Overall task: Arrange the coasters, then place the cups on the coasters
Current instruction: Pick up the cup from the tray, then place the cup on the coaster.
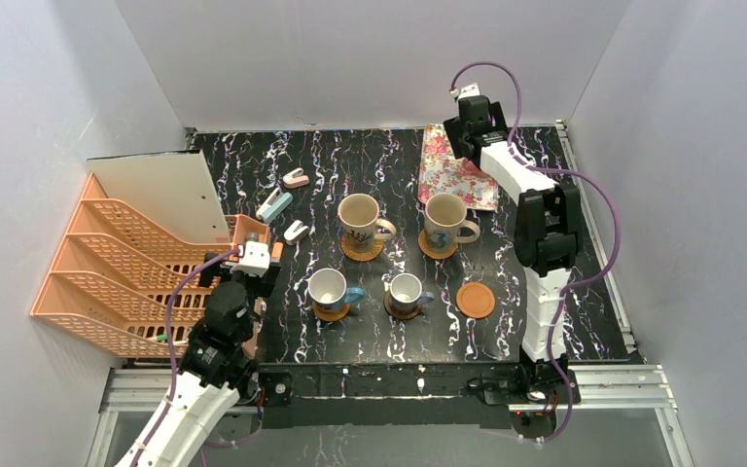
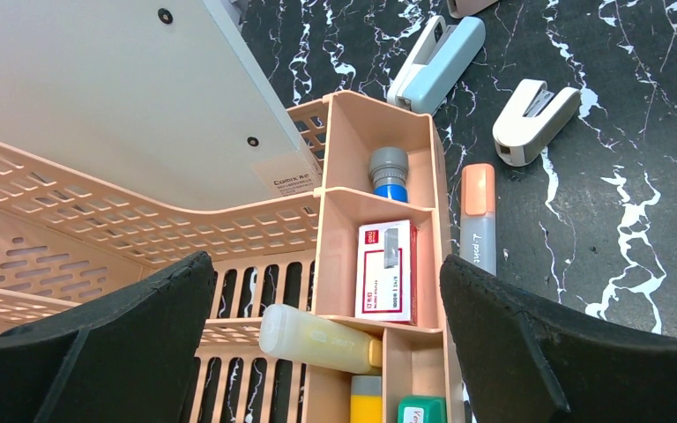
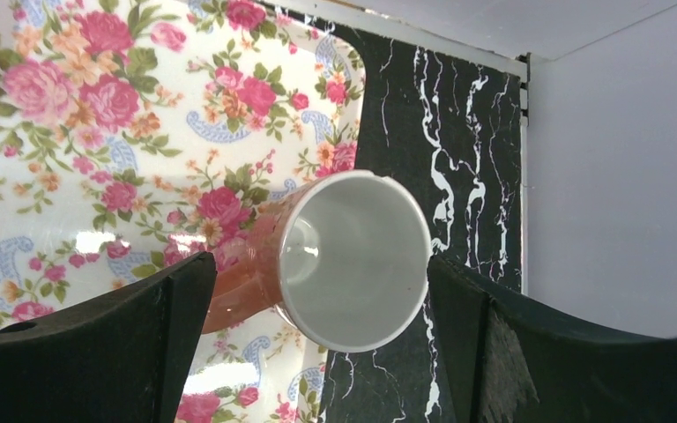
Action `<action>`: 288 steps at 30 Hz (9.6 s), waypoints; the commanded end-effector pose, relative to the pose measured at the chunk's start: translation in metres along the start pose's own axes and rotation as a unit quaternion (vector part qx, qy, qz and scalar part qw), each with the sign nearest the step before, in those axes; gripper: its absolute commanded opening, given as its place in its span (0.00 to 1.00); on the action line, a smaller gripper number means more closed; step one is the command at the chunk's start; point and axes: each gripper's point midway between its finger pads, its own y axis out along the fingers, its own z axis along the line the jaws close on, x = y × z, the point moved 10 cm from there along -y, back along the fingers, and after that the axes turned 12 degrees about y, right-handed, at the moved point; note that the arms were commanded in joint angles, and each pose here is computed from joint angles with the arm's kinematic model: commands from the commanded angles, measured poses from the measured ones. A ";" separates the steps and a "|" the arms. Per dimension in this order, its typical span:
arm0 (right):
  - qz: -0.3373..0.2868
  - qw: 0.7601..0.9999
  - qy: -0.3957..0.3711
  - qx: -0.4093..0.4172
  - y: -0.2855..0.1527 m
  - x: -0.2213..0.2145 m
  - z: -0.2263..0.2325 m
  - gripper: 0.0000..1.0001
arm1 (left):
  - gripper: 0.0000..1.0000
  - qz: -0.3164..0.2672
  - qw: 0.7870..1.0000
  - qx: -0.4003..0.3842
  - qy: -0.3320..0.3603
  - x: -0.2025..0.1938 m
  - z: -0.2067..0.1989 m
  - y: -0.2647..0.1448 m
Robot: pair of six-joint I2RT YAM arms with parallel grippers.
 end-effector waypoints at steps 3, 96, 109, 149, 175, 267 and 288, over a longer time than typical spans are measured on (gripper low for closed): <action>-0.004 1.000 -0.013 0.000 0.002 -0.008 0.000 0.98 | 0.98 0.000 1.000 0.012 -0.009 -0.001 0.001 0.000; 0.014 0.971 0.199 0.130 0.005 -0.068 -0.048 0.79 | 0.98 -0.002 1.000 0.014 -0.010 -0.001 0.002 -0.001; 0.005 0.974 0.184 0.132 0.009 -0.075 -0.041 0.69 | 0.98 0.000 1.000 0.013 -0.009 -0.002 0.001 0.000; -0.153 0.968 0.160 0.120 -0.041 -0.046 -0.061 0.01 | 0.98 0.000 1.000 0.010 -0.008 -0.002 0.000 0.000; -0.089 0.973 0.147 0.151 -0.025 -0.075 -0.048 0.01 | 0.98 -0.002 1.000 0.010 -0.008 -0.002 0.000 0.000; -0.267 0.944 0.171 0.096 -0.114 0.005 -0.110 0.01 | 0.98 0.001 1.000 0.010 -0.006 -0.003 0.000 0.000; -0.177 0.916 0.021 0.359 -0.277 -0.042 -0.147 0.01 | 0.98 -0.004 1.000 0.011 -0.009 -0.002 0.001 -0.001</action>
